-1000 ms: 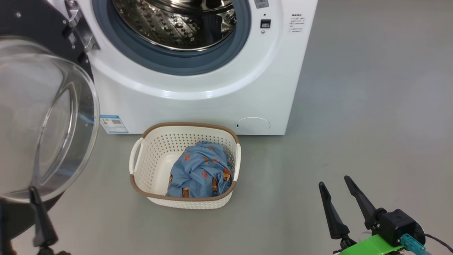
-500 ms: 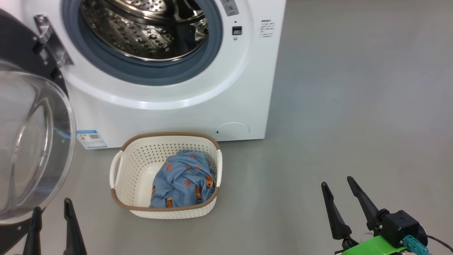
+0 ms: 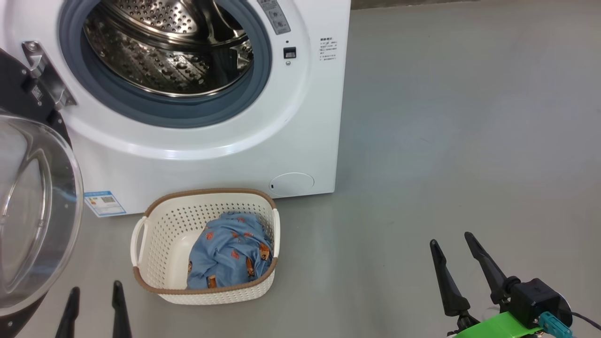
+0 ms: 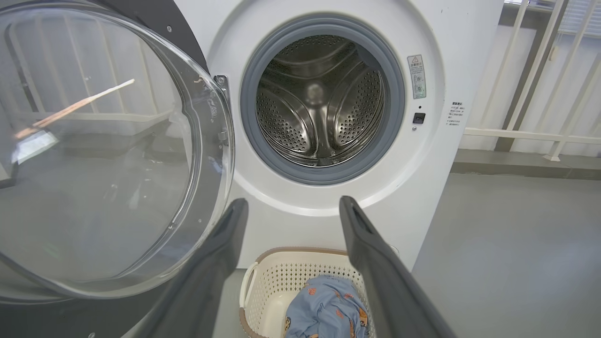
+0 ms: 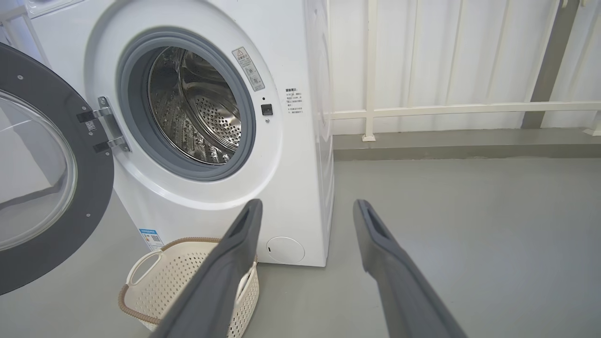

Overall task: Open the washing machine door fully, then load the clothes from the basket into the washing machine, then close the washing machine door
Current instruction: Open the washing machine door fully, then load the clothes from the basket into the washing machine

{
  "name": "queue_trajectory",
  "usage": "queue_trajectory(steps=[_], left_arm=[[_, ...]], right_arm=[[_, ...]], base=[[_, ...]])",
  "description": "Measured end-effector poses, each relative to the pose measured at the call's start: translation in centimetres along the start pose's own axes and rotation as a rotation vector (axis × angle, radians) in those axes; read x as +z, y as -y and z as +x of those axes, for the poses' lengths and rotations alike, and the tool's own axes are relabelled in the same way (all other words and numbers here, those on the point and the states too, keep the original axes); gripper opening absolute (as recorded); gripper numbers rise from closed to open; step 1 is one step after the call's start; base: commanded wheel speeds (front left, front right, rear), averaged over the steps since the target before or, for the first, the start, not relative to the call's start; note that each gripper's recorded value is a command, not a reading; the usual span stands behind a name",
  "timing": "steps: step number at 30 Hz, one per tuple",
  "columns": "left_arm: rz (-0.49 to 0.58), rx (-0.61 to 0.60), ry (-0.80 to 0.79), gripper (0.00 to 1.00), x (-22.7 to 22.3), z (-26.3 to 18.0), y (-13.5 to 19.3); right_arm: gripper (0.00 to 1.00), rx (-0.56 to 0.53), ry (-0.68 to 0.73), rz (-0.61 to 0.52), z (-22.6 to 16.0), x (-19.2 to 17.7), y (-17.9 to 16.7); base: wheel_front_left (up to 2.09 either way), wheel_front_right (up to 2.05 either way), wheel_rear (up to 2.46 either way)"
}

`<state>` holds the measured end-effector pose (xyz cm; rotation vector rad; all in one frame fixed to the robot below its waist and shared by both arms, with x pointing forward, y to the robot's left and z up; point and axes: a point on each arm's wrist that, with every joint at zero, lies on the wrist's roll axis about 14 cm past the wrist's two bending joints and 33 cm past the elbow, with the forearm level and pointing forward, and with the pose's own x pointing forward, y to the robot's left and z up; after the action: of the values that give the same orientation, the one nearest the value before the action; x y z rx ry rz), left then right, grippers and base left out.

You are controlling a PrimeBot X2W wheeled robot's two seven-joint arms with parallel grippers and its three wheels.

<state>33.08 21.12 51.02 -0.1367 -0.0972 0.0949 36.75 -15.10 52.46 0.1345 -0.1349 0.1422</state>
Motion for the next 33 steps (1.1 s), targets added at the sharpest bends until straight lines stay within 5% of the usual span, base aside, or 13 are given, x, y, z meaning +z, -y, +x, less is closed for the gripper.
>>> queue_trajectory(steps=[33], left_arm=[[-0.017,-0.054,-0.042,1.00,-1.1,-1.6,1.2]], right_arm=[[1.00,-0.030,0.020,-0.007,-1.3,0.8,0.8]], base=[[0.00,0.00,0.00]])
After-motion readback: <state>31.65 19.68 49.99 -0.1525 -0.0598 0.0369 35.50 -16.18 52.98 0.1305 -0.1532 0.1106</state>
